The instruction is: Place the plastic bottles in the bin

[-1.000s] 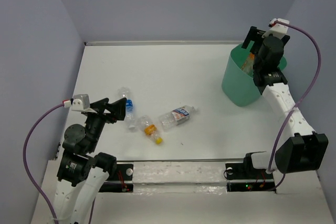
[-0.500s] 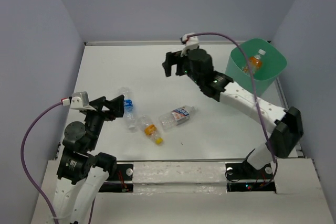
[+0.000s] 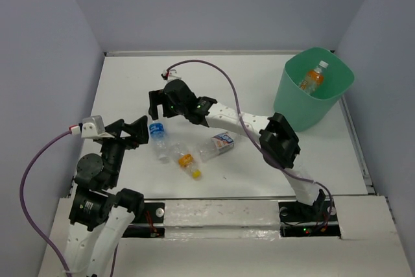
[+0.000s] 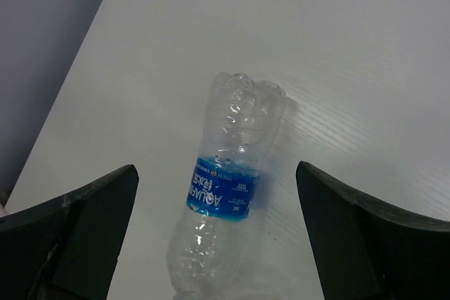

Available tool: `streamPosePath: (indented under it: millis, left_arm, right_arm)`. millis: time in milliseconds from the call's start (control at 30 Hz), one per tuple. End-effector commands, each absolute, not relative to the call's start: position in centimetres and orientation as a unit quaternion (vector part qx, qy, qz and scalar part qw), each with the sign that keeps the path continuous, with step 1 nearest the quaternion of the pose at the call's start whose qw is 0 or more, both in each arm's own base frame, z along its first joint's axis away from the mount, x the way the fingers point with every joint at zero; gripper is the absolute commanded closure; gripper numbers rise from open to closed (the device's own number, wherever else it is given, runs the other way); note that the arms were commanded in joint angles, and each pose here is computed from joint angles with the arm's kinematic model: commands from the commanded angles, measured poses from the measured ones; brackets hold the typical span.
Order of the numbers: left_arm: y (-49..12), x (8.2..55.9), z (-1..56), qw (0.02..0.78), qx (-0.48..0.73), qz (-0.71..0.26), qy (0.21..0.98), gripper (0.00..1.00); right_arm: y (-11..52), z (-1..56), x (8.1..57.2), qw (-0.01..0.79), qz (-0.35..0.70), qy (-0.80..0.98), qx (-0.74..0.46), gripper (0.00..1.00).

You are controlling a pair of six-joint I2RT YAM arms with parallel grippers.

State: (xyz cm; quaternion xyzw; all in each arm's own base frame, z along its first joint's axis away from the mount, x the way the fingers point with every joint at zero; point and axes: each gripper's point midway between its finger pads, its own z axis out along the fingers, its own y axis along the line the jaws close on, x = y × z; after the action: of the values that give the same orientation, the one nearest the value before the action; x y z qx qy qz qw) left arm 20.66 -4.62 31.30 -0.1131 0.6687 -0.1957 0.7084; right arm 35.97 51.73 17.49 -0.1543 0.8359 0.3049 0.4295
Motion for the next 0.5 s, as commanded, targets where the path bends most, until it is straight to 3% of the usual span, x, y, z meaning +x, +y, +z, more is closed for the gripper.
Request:
streamPosePath:
  millis: [0,233,400,467]
  left_arm:
    - [-4.6,20.2,33.2,0.729,-0.105,-0.203,0.645,0.01]
    - [-4.8,19.8,33.3,0.73,-0.101,-0.211,0.642,0.01]
    - [-5.0,19.7,33.4,0.731,-0.097,-0.216,0.64,0.01]
    - [-5.1,19.7,33.4,0.731,-0.095,-0.217,0.64,0.01]
  right_arm:
    - [54.6,15.8,35.6,0.389,0.335,0.848,-0.13,0.01]
    - [57.0,11.1,35.7,0.356,0.336,0.863,-0.124,0.04]
    - [59.2,9.5,35.6,0.33,0.366,0.861,-0.122,0.16]
    - [59.5,8.8,35.6,0.325,0.368,0.863,-0.118,0.29]
